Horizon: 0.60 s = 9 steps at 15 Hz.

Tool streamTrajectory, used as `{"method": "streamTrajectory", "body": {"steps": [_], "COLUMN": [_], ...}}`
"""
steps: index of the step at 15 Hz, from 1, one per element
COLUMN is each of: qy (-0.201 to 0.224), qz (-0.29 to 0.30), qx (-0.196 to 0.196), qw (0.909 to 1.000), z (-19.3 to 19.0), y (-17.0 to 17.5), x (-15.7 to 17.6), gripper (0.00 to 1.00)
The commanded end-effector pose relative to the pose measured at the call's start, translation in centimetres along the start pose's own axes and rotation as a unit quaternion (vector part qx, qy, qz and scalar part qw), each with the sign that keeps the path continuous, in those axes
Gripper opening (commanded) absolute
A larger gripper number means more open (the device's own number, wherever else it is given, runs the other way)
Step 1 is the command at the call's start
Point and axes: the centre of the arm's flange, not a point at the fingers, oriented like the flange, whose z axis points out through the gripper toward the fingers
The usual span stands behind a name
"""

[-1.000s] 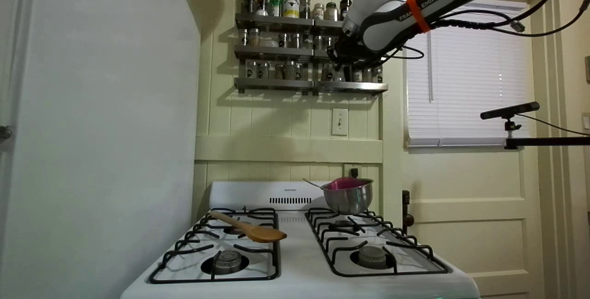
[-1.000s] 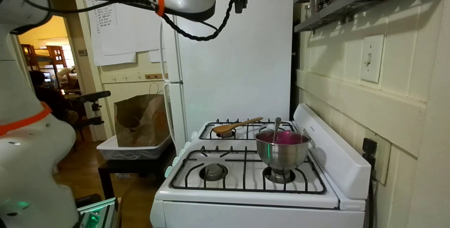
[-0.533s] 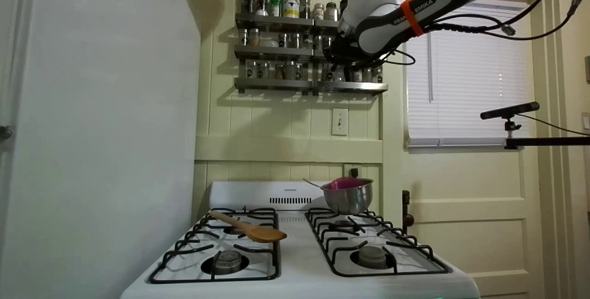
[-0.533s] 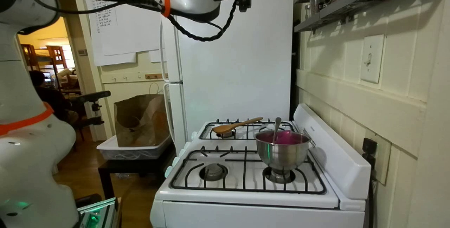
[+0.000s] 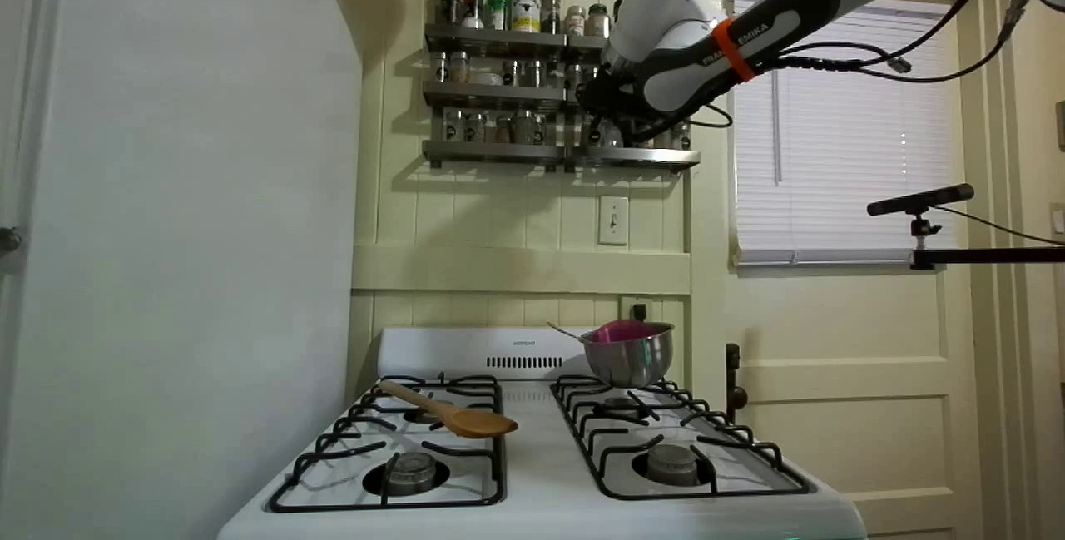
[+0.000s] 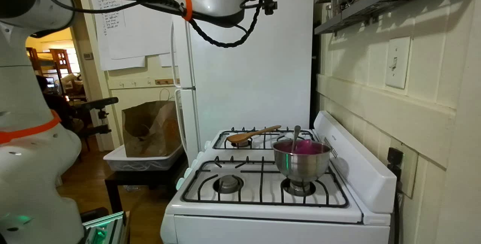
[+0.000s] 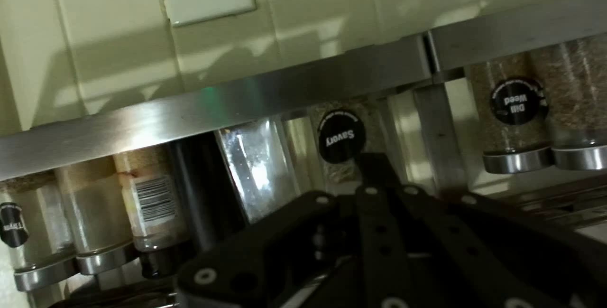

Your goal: Remove the wooden spoon from the silver bowl and place it on the stove top and place the spice on the spice rack

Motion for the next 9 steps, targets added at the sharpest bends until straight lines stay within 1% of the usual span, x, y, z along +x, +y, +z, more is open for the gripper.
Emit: {"method": "streamTrajectory", "body": {"steps": [1, 9], "qy": [0.021, 0.041], "qz": [0.018, 0.04], "qx": [0.009, 0.01], "qw": [0.9996, 0.9983], "z": [1.3, 2.4], "y": [-0.8, -1.1], "x": [-0.3, 0.0], "gripper": [0.0, 0.0]}}
